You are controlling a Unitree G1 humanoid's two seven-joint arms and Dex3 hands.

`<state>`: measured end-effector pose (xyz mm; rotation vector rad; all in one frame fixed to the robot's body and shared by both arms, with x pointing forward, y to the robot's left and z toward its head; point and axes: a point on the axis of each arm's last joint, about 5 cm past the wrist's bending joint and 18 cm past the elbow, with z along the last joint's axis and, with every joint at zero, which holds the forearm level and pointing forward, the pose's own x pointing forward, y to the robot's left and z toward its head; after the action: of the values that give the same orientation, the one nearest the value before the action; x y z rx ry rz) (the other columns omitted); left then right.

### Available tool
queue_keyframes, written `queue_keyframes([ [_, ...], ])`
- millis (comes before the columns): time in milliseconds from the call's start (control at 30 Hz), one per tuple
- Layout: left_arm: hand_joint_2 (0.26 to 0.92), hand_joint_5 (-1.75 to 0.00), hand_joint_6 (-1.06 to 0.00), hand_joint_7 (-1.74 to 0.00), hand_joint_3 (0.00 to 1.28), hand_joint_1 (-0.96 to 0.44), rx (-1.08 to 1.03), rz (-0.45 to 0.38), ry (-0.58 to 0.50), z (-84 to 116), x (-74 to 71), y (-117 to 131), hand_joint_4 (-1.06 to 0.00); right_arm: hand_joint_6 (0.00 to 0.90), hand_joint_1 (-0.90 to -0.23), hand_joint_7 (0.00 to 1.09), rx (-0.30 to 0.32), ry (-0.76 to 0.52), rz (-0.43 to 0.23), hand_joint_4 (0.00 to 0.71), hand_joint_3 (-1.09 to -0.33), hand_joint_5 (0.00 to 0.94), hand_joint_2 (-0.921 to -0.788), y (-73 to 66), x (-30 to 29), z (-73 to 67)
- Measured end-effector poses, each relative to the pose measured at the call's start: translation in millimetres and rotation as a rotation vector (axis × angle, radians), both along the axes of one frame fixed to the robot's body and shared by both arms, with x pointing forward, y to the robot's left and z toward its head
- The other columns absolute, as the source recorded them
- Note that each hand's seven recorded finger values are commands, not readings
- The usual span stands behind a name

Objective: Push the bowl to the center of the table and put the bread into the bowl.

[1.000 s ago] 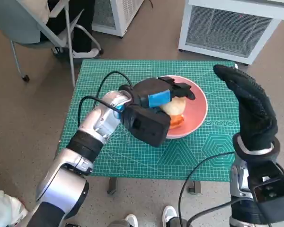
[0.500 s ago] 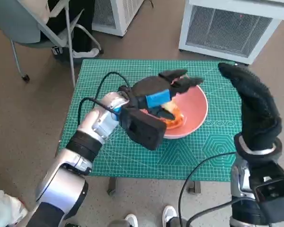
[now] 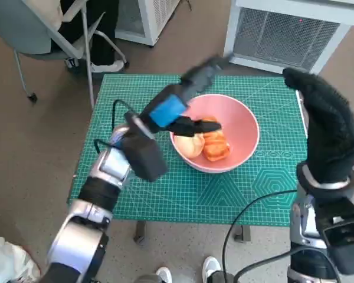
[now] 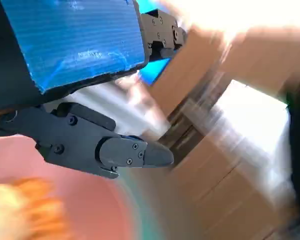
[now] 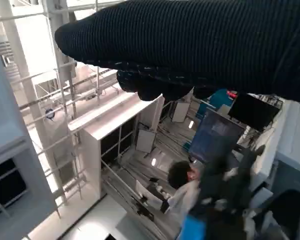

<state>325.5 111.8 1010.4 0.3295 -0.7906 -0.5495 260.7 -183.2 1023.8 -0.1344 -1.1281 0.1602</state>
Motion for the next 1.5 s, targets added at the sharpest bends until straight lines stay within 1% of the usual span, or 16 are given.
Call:
queue_keyframes([
  [133, 0.921, -0.05, -0.27, -0.13, 0.38, -0.6, -0.164, -0.029, -0.007, -3, -6.8, 0, -0.15, -0.001, -0.578, 0.64, -0.006, -0.012, 0.001, 0.294, -0.775, 0.006, -0.921, 4.3, 3.0, 8.4],
  [333, 0.921, -0.04, -0.28, -0.13, 0.44, -0.6, -0.268, -0.056, -0.034, -7, -15.7, 0, -0.18, -0.001, -0.574, 0.62, -0.018, -0.023, 0.016, 0.282, -0.776, 0.001, -0.921, 10.4, 7.0, 20.3],
  [533, 0.921, -0.03, -0.29, -0.13, 0.46, -0.63, -0.343, -0.091, -0.062, 1, -22.1, 2, -0.19, 0.002, -0.581, 0.62, -0.025, -0.013, 0.032, 0.273, -0.775, 0.0, -0.921, 14.5, 8.9, 27.4],
  [733, 0.921, -0.02, -0.28, -0.14, 0.47, -0.6, -0.42, -0.141, -0.061, 8, -30.2, 0, -0.17, 0.004, -0.575, 0.61, -0.029, -0.008, 0.044, 0.269, -0.776, 0.0, -0.921, 17.2, 11.0, 31.6],
  [833, 0.921, -0.01, -0.26, -0.13, 0.47, -0.6, -0.432, -0.153, -0.057, 8, -33.9, 1, -0.14, 0.006, -0.571, 0.61, -0.033, -0.013, 0.049, 0.268, -0.777, 0.0, -0.921, 18.1, 12.3, 34.7],
  [1033, 0.921, 0.0, -0.24, -0.11, 0.46, -0.62, -0.431, -0.167, -0.052, 8, -37.7, 3, -0.13, 0.009, -0.567, 0.61, -0.043, -0.012, 0.058, 0.268, -0.777, 0.0, -0.921, 18.6, 14.3, 38.4],
  [1267, 0.921, 0.0, -0.26, -0.11, 0.46, -0.62, -0.417, -0.172, -0.067, 10, -38.4, 7, -0.13, 0.012, -0.568, 0.6, -0.039, -0.007, 0.086, 0.267, -0.762, 0.0, -0.921, 18.7, 15.8, 42.3],
  [1500, 0.921, 0.0, -0.27, -0.1, 0.46, -0.62, -0.403, -0.157, -0.088, 11, -38.5, 11, -0.13, 0.014, -0.569, 0.59, -0.048, -0.001, 0.092, 0.272, -0.752, 0.002, -0.921, 18.1, 16.2, 43.1],
])
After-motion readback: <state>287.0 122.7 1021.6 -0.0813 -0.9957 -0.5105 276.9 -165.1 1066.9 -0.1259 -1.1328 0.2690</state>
